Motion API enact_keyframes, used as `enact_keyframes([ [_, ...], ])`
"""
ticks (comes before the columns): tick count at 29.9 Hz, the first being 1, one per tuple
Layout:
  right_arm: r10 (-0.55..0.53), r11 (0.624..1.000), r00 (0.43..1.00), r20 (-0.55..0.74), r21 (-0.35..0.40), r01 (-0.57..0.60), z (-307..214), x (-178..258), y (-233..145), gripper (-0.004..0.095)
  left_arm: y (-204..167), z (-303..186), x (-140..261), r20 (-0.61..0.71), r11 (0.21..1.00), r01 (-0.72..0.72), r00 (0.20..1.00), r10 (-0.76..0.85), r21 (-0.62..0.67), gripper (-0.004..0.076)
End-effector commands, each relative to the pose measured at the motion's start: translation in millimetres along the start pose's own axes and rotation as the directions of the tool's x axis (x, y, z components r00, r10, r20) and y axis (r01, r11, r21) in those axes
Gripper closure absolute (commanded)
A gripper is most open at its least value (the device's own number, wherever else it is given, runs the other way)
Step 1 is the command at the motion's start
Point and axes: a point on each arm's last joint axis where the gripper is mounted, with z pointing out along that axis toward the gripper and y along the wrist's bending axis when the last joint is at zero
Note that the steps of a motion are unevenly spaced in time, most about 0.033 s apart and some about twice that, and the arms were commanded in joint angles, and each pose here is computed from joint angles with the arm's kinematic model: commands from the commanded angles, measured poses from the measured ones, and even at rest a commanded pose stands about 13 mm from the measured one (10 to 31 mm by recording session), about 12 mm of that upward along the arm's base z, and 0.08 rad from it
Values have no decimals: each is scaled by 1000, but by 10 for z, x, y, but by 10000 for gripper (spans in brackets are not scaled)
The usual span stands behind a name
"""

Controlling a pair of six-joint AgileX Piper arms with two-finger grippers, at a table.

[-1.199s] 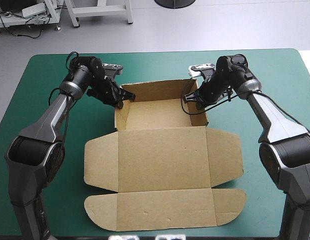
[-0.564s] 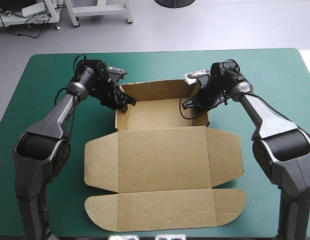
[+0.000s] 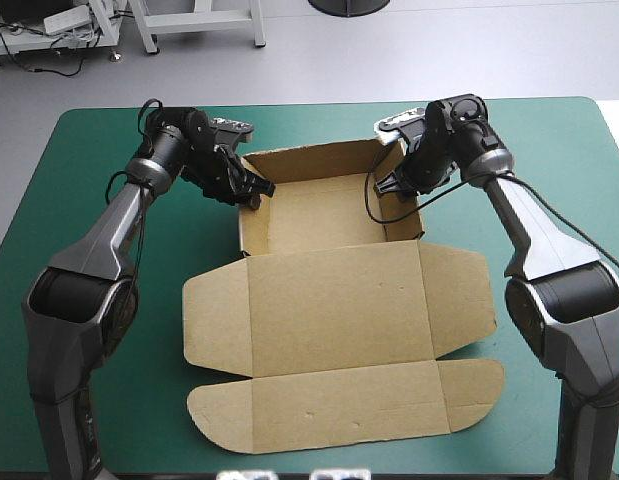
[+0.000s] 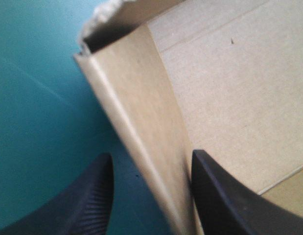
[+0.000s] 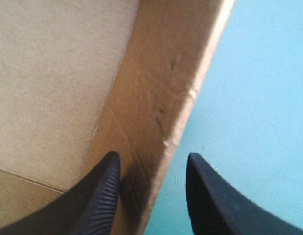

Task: Fold the box

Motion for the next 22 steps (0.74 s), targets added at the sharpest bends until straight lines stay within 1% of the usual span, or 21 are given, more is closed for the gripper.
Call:
enact_keyframes([
  [1, -24, 999, 996, 82, 40, 20, -447, -7, -33, 486, -105, -462, 19, 64, 1000, -12, 998, 11, 19, 365],
  [7, -19, 999, 995, 98, 37, 15, -522, -1, -24, 486, -145, -679, 12, 120, 999, -33, 992, 32, 11, 366],
  [11, -18, 999, 994, 110, 35, 14, -578, 4, -17, 485, -211, -994, 45, 193, 999, -45, 980, 43, 8, 366],
  [14, -5, 1000, 993, 115, 19, 3, -589, 3, -2, 485, -271, -1283, 104, 257, 999, -50, 965, 47, 5, 366],
  [17, 6, 1000, 993, 122, -17, -4, -590, -3, 29, 486, -338, -1602, 210, 323, 999, -40, 946, 36, 7, 367],
  [20, 8, 1000, 992, 123, -23, -6, -590, -4, 35, 486, -419, -1960, 362, 395, 999, -50, 918, 43, 8, 367],
  [22, 7, 1000, 993, 122, -18, -5, -590, -2, 23, 486, -472, -2190, 479, 443, 999, -33, 896, 20, 22, 367],
])
